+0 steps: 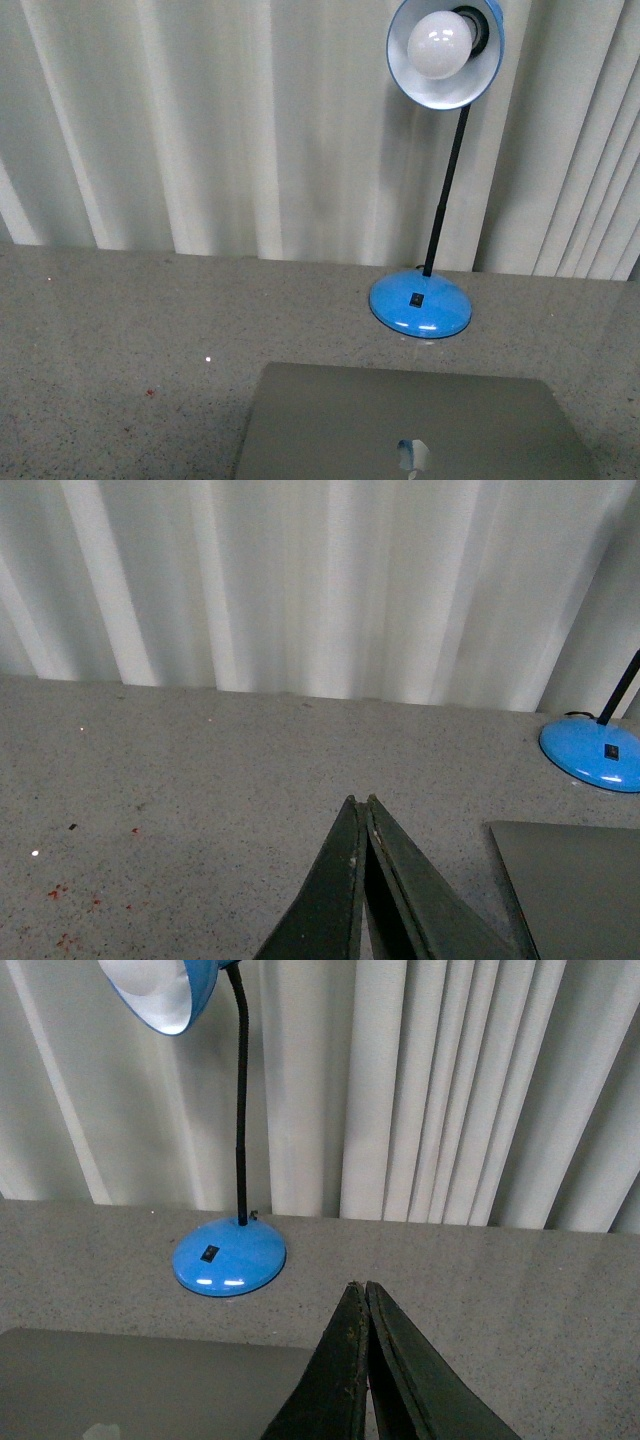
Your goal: Close laptop
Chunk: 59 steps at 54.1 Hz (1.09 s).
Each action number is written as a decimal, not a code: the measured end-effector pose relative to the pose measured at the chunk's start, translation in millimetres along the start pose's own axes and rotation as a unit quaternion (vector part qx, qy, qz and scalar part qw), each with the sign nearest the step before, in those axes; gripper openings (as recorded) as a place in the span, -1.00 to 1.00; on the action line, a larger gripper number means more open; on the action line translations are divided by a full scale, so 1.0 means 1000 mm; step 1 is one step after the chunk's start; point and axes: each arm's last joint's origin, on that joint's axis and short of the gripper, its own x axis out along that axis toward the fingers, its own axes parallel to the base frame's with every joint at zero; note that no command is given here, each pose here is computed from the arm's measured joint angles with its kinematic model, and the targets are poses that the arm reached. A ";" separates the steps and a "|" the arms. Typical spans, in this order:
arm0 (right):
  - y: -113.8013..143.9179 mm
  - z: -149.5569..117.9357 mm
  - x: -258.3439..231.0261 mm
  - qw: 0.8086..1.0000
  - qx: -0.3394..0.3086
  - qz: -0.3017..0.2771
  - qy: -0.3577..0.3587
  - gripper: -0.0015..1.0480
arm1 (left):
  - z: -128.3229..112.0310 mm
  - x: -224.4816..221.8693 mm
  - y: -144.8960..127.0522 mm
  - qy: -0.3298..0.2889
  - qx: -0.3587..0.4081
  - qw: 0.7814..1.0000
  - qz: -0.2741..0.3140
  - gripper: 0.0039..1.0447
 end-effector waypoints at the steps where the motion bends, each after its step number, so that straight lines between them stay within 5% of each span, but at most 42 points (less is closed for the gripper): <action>1: 0.000 0.000 -0.001 1.000 0.000 0.000 0.000 -0.94 | -0.001 -0.001 0.000 0.000 0.000 1.000 0.000 -0.94; 59: 0.000 -0.009 -0.037 1.000 0.001 0.000 -0.010 -0.94 | -0.007 -0.035 0.000 -0.002 -0.002 1.000 -0.001 -0.94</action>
